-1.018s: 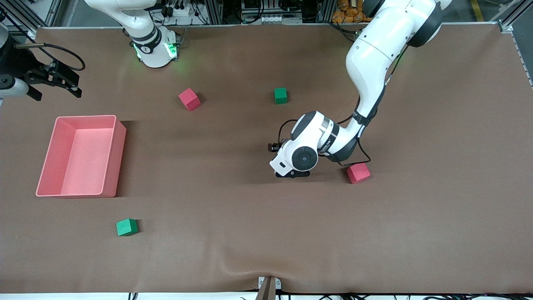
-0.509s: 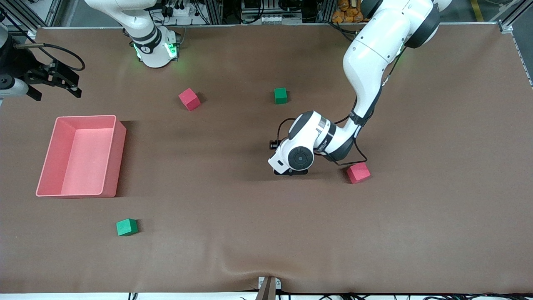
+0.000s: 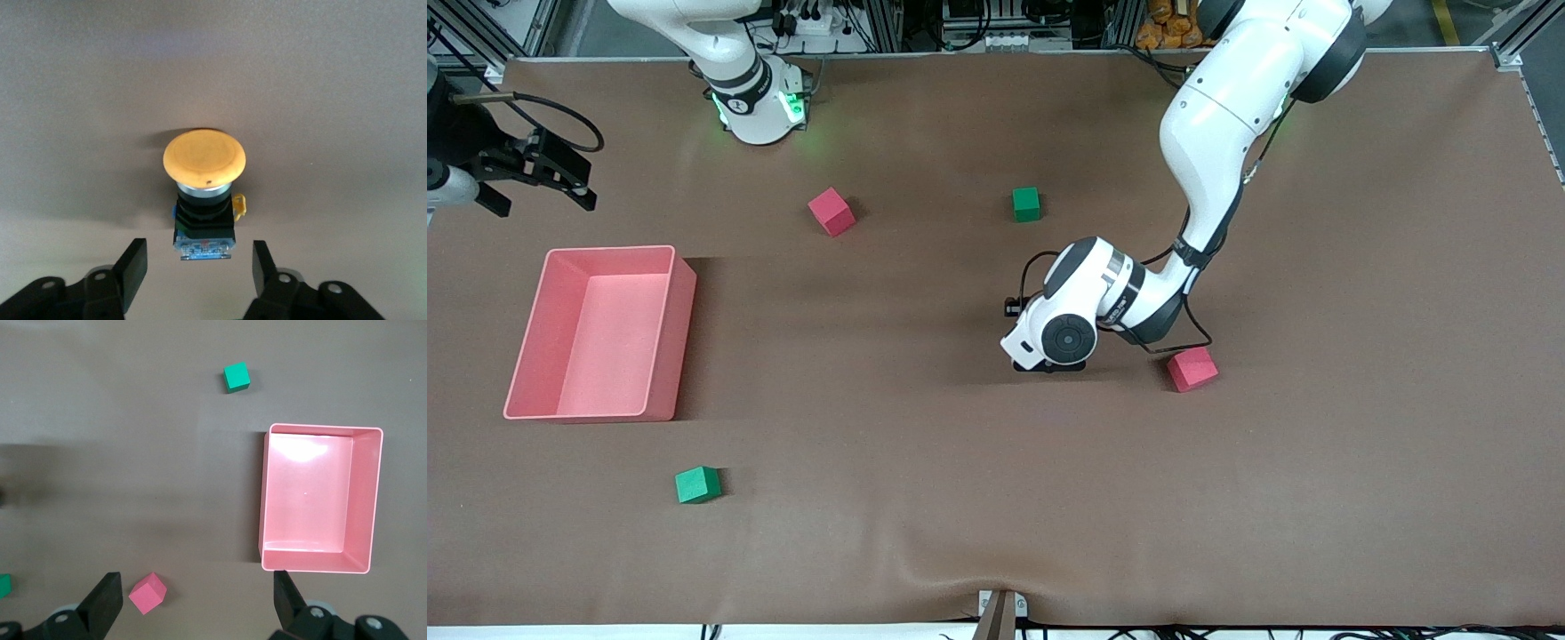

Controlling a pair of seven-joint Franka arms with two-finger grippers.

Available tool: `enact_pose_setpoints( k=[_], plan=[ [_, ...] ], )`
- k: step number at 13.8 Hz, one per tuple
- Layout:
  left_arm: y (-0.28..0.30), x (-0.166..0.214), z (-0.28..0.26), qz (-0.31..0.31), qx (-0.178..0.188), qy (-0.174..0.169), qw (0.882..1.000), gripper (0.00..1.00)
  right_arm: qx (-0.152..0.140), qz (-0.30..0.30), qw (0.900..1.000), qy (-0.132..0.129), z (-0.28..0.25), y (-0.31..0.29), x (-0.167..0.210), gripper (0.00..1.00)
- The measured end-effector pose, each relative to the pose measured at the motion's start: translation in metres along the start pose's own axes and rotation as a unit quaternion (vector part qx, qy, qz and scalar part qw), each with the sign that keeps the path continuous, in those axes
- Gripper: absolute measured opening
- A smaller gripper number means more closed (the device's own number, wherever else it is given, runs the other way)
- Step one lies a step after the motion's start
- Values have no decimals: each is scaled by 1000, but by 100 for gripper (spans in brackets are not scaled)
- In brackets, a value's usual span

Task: Place and upright button with both arms
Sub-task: 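Lower the left gripper and grasp the button body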

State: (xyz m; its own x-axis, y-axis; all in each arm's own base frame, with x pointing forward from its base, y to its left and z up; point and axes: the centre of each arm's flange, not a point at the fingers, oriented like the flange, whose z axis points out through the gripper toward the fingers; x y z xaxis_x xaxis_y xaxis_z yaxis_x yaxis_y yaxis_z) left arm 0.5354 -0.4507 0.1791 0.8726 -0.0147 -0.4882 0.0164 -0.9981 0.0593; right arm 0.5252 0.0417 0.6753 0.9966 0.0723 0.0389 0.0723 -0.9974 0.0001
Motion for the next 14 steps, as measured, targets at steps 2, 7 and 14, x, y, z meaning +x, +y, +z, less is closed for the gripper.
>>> enact_pose_setpoints(
  k=[2, 7, 14],
  plan=[
    [0, 0, 0, 0, 0, 0, 1000, 68, 0, 0, 1000, 2, -1, 0, 2, 100],
    [0, 2, 2, -1, -1, 1, 1000, 68, 0, 0, 1000, 0, 1, 0, 5, 100],
    [-2, 5, 7, 2, -1, 1, 1000, 64, 0, 0, 1000, 0, 1, 0, 6, 100]
  ],
)
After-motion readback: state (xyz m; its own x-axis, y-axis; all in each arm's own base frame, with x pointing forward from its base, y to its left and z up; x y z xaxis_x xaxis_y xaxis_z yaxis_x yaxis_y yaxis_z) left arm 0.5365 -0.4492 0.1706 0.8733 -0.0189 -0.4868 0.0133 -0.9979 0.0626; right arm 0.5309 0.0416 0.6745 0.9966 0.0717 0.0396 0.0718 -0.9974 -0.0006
